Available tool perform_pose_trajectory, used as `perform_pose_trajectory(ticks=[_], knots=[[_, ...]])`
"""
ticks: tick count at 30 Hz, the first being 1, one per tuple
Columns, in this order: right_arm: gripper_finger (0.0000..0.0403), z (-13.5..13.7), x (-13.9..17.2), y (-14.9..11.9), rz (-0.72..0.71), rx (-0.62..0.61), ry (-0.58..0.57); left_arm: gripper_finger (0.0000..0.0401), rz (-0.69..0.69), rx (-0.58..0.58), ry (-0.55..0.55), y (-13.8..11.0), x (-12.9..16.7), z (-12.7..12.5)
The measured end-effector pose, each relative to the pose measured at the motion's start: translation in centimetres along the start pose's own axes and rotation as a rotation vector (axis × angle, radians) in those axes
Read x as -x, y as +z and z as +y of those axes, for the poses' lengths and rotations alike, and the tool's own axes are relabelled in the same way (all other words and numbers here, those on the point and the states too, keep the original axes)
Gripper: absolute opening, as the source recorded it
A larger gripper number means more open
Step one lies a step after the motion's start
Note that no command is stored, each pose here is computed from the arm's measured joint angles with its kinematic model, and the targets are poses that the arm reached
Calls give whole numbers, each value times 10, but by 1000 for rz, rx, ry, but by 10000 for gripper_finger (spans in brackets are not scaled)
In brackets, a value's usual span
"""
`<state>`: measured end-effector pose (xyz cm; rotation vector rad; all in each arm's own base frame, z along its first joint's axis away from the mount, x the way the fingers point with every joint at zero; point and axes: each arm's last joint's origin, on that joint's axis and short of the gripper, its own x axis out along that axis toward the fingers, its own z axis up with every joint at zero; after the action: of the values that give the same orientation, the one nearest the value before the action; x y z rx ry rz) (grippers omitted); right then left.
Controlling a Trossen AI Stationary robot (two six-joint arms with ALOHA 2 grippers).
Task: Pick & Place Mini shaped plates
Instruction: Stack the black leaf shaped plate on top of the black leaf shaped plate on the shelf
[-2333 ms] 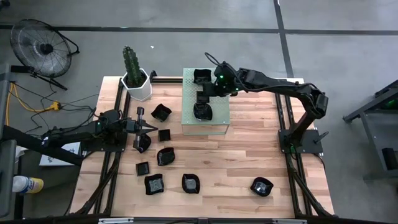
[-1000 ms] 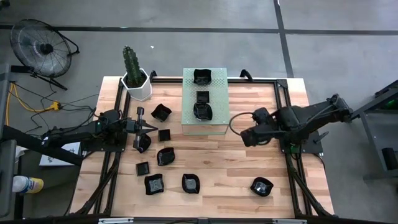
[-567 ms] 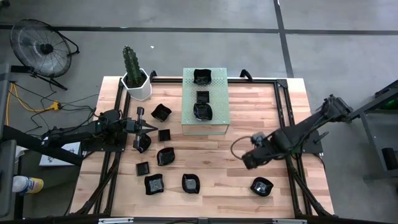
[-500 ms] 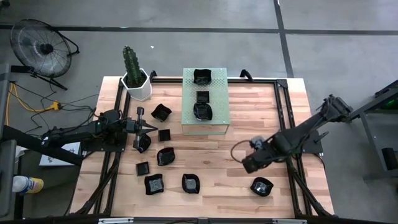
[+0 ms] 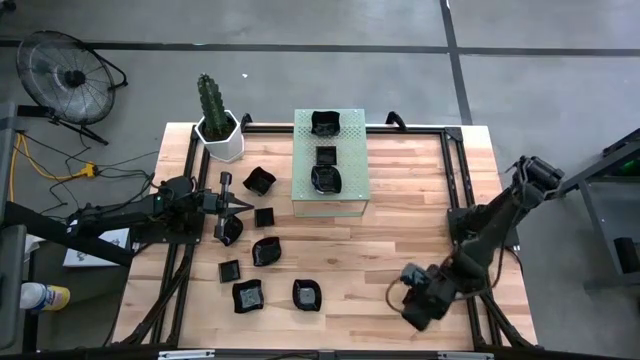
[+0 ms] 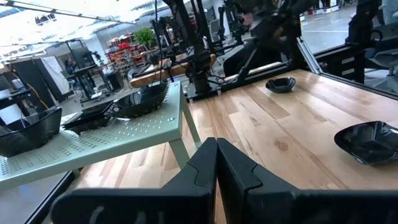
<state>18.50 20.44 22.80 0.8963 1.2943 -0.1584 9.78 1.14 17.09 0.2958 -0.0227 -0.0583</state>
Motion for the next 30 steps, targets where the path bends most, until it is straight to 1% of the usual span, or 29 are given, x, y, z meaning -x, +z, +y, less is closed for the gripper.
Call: perform_pose_trajectory(ticks=[2,5,15,19,22,25,27,30], knots=[[84,2,-5,-8,-1,58,7,3,0,0,0,0,0,0],[84,2,-14,-18,14,124,-14,3,0,0,0,0,0,0],[84,-2,-42,-43,40,272,-96,3,0,0,0,0,0,0],[81,-3,-48,-47,49,289,-144,3,0,0,0,0,0,0],[72,8,-45,-49,55,318,-186,3,0,0,0,0,0,0],[61,28,-40,-52,64,394,-217,3,0,0,0,0,0,0],[53,39,-39,-53,74,423,-274,3,0,0,0,0,0,0],[42,54,-45,-57,78,432,-359,3,0,0,0,0,0,0]])
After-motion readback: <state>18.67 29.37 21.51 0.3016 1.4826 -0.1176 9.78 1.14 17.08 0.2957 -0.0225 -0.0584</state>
